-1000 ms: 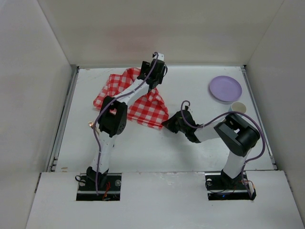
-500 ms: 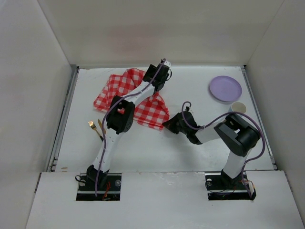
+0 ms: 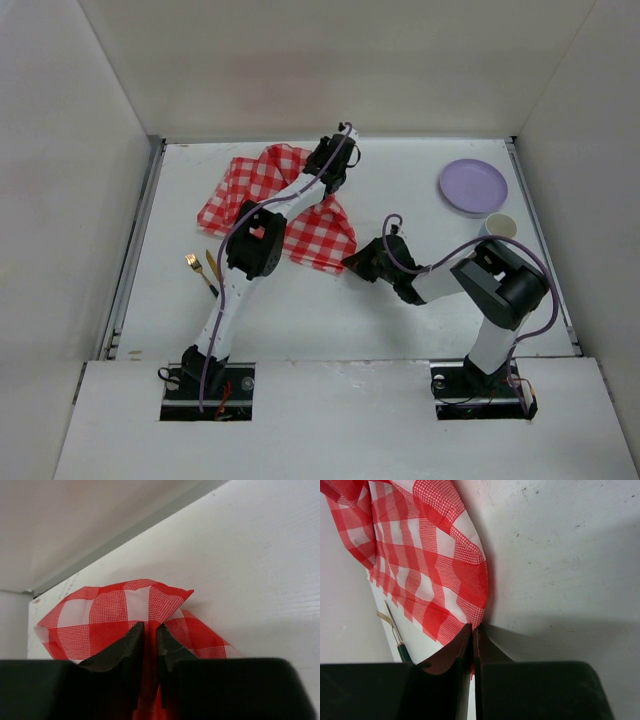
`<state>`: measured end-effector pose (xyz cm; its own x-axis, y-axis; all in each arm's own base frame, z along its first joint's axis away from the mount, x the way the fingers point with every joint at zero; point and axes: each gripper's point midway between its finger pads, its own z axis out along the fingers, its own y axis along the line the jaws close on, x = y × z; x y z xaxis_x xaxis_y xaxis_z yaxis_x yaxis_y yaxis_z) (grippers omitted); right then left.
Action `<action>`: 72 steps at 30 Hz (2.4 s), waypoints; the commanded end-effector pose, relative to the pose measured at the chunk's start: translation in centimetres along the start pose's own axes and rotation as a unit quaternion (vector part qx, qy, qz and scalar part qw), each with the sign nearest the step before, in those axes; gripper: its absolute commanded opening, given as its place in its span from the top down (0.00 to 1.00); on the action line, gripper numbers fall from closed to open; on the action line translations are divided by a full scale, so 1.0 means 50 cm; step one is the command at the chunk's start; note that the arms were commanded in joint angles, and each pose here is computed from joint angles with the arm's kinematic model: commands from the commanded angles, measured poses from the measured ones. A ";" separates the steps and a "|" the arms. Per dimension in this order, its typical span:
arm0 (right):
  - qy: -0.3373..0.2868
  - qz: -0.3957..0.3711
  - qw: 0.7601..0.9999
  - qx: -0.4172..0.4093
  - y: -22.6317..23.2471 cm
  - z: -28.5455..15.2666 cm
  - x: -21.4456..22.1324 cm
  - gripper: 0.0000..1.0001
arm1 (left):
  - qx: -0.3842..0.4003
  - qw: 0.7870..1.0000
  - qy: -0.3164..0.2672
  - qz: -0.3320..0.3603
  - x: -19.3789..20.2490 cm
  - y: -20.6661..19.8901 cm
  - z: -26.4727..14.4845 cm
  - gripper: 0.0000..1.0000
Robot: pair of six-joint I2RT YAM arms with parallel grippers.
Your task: Set the dinner table for one person
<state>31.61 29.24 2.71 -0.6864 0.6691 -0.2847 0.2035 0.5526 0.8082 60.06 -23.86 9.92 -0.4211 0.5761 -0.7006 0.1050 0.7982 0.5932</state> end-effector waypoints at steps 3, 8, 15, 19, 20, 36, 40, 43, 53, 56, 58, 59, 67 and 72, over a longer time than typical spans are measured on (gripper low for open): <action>-0.022 -0.013 0.999 -0.037 0.059 -0.009 -0.058 0.93 | -0.049 0.997 -0.043 -0.049 -0.093 0.093 -0.048 0.93; -0.084 -0.078 0.993 -0.020 0.170 -0.033 -0.237 0.96 | -0.065 0.979 -0.109 -0.157 -0.236 0.218 -0.125 0.97; -0.319 -0.239 0.917 0.001 0.544 -0.284 -0.628 0.98 | -0.074 0.878 -0.226 -0.415 -0.390 0.576 -0.310 0.97; -0.415 -0.348 0.841 0.022 0.673 -0.447 -0.690 0.98 | -0.055 0.783 -0.242 -0.571 -0.348 0.718 -0.391 0.98; -0.417 -0.379 0.825 0.036 0.668 -0.446 -0.673 0.97 | -0.052 0.766 -0.234 -0.596 -0.323 0.725 -0.393 0.98; -0.210 -0.435 0.860 0.164 0.057 -0.235 -0.251 0.95 | -0.076 0.688 -0.024 -0.722 0.386 0.363 -0.276 0.93; -0.202 -0.386 0.878 0.196 0.002 -0.264 -0.260 0.93 | -0.080 0.696 -0.010 -0.714 0.440 0.340 -0.317 0.93; -0.205 -0.352 0.887 0.217 -0.023 -0.287 -0.282 0.91 | -0.079 0.705 -0.006 -0.705 0.449 0.327 -0.346 0.93; -0.203 -0.259 0.914 0.239 -0.114 -0.352 -0.280 0.52 | -0.075 0.737 -0.012 -0.672 0.470 0.306 -0.452 0.93; -0.230 -0.221 0.922 0.221 -0.098 -0.386 -0.302 0.49 | -0.065 0.755 -0.018 -0.652 0.479 0.297 -0.491 0.89; -0.251 -0.202 0.923 0.210 -0.087 -0.407 -0.319 0.43 | -0.057 0.764 -0.020 -0.643 0.486 0.290 -0.511 0.85; -0.257 -0.193 0.926 0.199 -0.080 -0.413 -0.322 0.40 | -0.052 0.769 -0.021 -0.637 0.489 0.286 -0.522 0.83; -0.176 -0.186 0.944 0.210 -0.125 -0.341 -0.256 0.28 | -0.051 0.796 -0.028 -0.602 0.493 0.284 -0.548 0.67; -0.144 -0.179 0.941 0.246 -0.156 -0.302 -0.233 0.31 | -0.024 0.802 -0.031 -0.597 0.460 0.257 -0.541 0.64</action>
<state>27.13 8.62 7.64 -0.5720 0.4319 -0.6974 0.3390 0.8986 0.2784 26.77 -4.38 11.20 -0.1613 -0.6001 -0.7835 -0.4029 0.7648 -0.5028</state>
